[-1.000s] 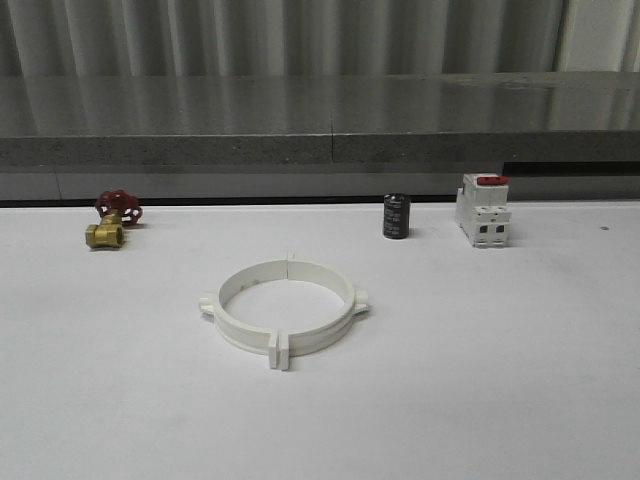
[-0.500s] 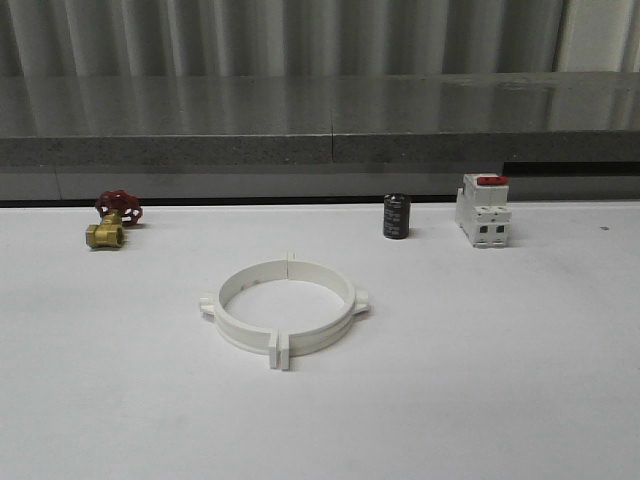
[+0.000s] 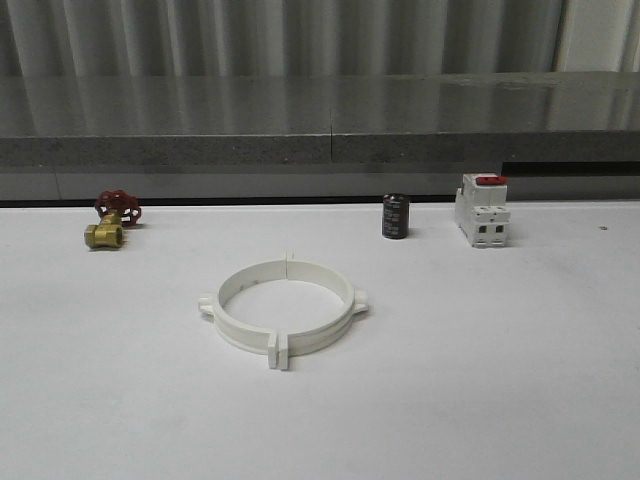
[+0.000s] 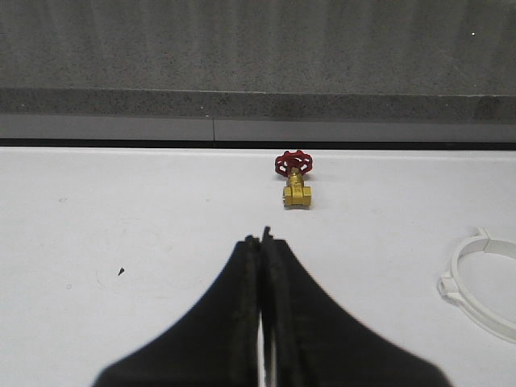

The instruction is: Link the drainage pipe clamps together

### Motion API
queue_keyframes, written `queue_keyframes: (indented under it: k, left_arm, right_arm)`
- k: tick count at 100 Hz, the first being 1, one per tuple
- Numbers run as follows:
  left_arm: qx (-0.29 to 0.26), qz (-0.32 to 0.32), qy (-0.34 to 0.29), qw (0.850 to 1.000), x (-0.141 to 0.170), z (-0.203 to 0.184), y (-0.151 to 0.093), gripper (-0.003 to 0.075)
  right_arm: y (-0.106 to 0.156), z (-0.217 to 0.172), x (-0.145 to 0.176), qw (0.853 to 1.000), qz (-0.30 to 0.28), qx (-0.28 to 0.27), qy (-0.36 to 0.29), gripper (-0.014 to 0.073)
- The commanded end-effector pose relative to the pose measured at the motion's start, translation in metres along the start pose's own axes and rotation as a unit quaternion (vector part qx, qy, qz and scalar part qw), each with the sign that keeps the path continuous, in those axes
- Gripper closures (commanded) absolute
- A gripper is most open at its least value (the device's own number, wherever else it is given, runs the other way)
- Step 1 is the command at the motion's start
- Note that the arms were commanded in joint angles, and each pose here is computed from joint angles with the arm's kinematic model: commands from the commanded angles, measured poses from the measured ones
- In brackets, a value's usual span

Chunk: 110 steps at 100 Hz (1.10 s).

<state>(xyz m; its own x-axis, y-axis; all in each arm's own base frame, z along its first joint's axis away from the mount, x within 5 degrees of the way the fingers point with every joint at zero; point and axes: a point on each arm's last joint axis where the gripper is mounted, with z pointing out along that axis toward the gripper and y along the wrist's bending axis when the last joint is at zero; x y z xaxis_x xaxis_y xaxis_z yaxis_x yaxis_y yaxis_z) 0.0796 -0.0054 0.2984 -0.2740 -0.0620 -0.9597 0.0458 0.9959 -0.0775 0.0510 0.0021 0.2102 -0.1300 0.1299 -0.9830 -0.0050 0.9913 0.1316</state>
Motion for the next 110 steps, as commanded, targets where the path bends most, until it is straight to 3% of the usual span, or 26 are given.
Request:
queue_keyframes:
  k: [1,28,110]
  left_arm:
    - [0.004,-0.001,-0.052,0.999,-0.016,-0.004,-0.001,0.0740]
    - [0.004,-0.001,-0.052,0.999,-0.016,-0.004,-0.001,0.0740]
    - [0.004,-0.001,-0.052,0.999,-0.016,-0.004,-0.001,0.0740]
  right_arm:
    - [0.000,-0.002,-0.010,0.998,0.001,-0.002,-0.068,0.0664]
    - [-0.003,0.005,0.007,0.997,0.016,0.000,-0.073,0.0664]
    - [-0.003,0.004,0.006,0.997,0.027,0.003,-0.075,0.0664]
